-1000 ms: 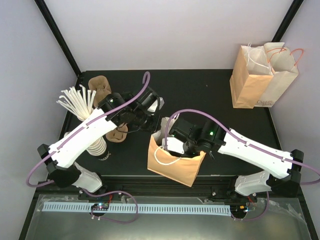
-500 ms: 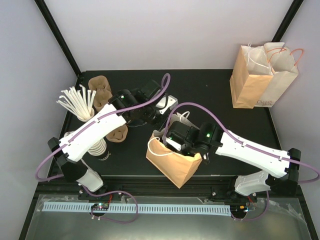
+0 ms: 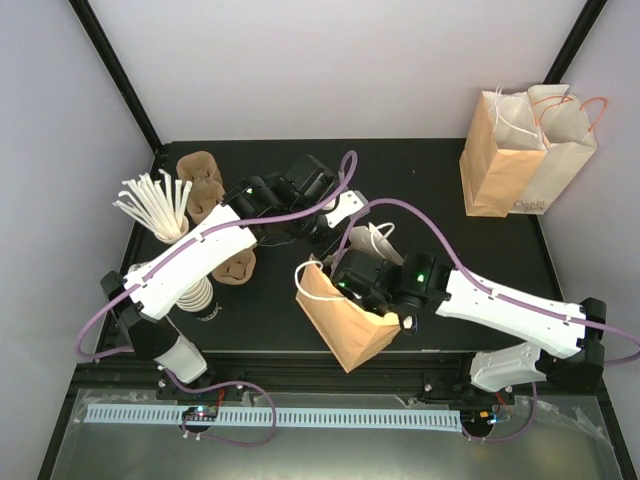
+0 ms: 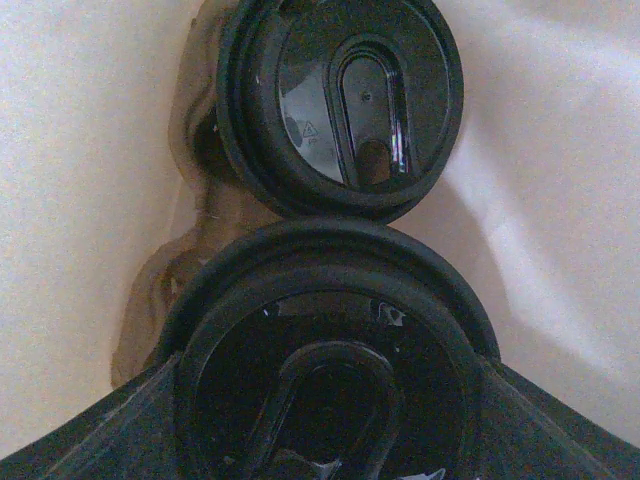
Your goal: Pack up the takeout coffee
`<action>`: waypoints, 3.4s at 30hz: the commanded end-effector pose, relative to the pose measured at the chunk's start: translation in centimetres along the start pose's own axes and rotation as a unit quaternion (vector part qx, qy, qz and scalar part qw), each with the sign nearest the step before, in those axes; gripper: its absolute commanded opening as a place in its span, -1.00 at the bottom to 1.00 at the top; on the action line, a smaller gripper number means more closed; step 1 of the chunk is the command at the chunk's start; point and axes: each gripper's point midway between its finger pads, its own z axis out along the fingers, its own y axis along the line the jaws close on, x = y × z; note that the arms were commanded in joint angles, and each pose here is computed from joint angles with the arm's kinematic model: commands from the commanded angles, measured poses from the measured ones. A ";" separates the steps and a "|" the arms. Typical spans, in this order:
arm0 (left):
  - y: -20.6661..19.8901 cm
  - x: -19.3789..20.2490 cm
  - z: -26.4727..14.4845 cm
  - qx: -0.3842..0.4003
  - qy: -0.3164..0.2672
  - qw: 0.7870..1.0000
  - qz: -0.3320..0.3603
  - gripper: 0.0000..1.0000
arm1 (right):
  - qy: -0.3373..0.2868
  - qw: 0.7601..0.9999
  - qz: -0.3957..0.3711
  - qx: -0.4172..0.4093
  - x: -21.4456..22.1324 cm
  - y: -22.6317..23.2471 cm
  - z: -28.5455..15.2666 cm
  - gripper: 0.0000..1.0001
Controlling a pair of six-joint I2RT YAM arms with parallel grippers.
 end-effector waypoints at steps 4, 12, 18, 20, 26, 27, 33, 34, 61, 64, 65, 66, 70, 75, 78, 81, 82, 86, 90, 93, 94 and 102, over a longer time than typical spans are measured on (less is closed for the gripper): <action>0.7 -2.7 -0.7 -0.028 -0.044 0.995 0.085 -0.97 | -0.095 0.994 0.053 0.014 -2.5 0.5 -1.1 -0.81; 0.6 -4.3 -2.3 -0.045 -0.092 0.988 0.116 -0.97 | -0.120 0.991 0.042 0.050 -2.8 1.1 -0.1 -0.79; 0.2 -4.0 -2.1 -0.033 -0.102 0.988 0.112 -0.97 | -0.121 0.989 0.040 0.069 -2.7 0.5 -0.1 -0.79; 0.2 -3.5 -1.6 -0.030 -0.100 0.989 0.104 -0.97 | -0.122 0.989 0.037 0.073 -2.7 0.3 -0.2 -0.79; -0.3 -2.5 -0.9 -0.005 -0.089 0.993 0.076 -0.97 | -0.126 0.989 0.020 0.077 -2.6 -0.1 -0.9 -0.76; -0.4 -2.3 -0.9 -0.003 -0.090 0.993 0.073 -0.97 | -0.127 0.989 0.014 0.075 -2.5 -0.1 -1.1 -0.75; -0.9 -1.6 -1.1 0.012 -0.104 0.993 0.051 -0.97 | -0.127 0.989 -0.020 0.074 -1.6 -0.5 -1.6 -0.74; -0.9 -1.5 -1.1 0.013 -0.104 0.993 0.048 -0.97 | -0.126 0.989 -0.022 0.077 -1.4 -0.7 -1.6 -0.73; -1.1 -2.4 -0.8 0.022 -0.127 0.991 0.030 -0.97 | -0.103 0.992 -0.052 0.040 -0.5 -2.5 -1.2 -0.68; -1.1 -2.7 -0.8 0.022 -0.130 0.991 0.030 -0.97 | -0.103 0.993 -0.049 0.030 -0.7 -2.9 -1.0 -0.71; -1.0 -2.8 -0.7 0.021 -0.130 0.991 0.030 -0.97 | -0.105 0.993 -0.050 0.028 -0.8 -3.0 -0.9 -0.72; -1.0 -2.7 -0.6 0.022 -0.129 0.991 0.030 -0.97 | -0.105 0.993 -0.051 0.026 -0.9 -3.0 -0.9 -0.72; -0.9 -2.9 -0.1 0.024 -0.127 0.991 0.026 -0.97 | -0.105 0.992 -0.065 0.025 -1.3 -3.1 -0.8 -0.68; -0.2 -3.8 0.8 0.014 -0.132 0.991 0.016 -0.97 | -0.096 0.988 -0.112 0.055 -1.8 -3.8 -0.8 -0.62; 0.6 -4.8 0.9 -0.006 -0.140 0.990 0.010 -0.97 | -0.088 0.984 -0.130 0.087 -2.2 -4.7 -0.4 -0.62; 1.4 -6.1 0.7 -0.023 -0.154 0.988 0.006 -0.97 | -0.089 0.983 -0.126 0.102 -2.7 -5.2 0.3 -0.62; 1.5 -6.3 0.9 -0.024 -0.157 0.987 0.011 -0.97 | -0.096 0.982 -0.117 0.110 -3.0 -5.4 0.6 -0.62; 2.2 -6.6 1.0 -0.043 -0.161 0.986 0.008 -0.97 | -0.104 0.982 -0.081 0.132 -3.5 -6.3 0.4 -0.62; 2.4 -6.8 -0.3 -0.054 -0.171 0.984 -0.021 -0.97 | -0.086 0.982 -0.054 0.158 -3.6 -7.4 -1.4 -0.61; 3.0 -7.1 -1.2 -0.073 -0.191 0.978 -0.041 -0.97 | -0.092 0.980 -0.035 0.174 -3.6 -8.1 -2.7 -0.60; 3.3 -7.3 -1.4 -0.080 -0.199 0.976 -0.042 -0.97 | -0.096 0.980 -0.035 0.172 -3.6 -8.1 -3.0 -0.60; 4.3 -7.7 -2.1 -0.116 -0.218 0.969 -0.027 -0.97 | -0.087 0.978 -0.021 0.189 -3.7 -9.8 -3.6 -0.58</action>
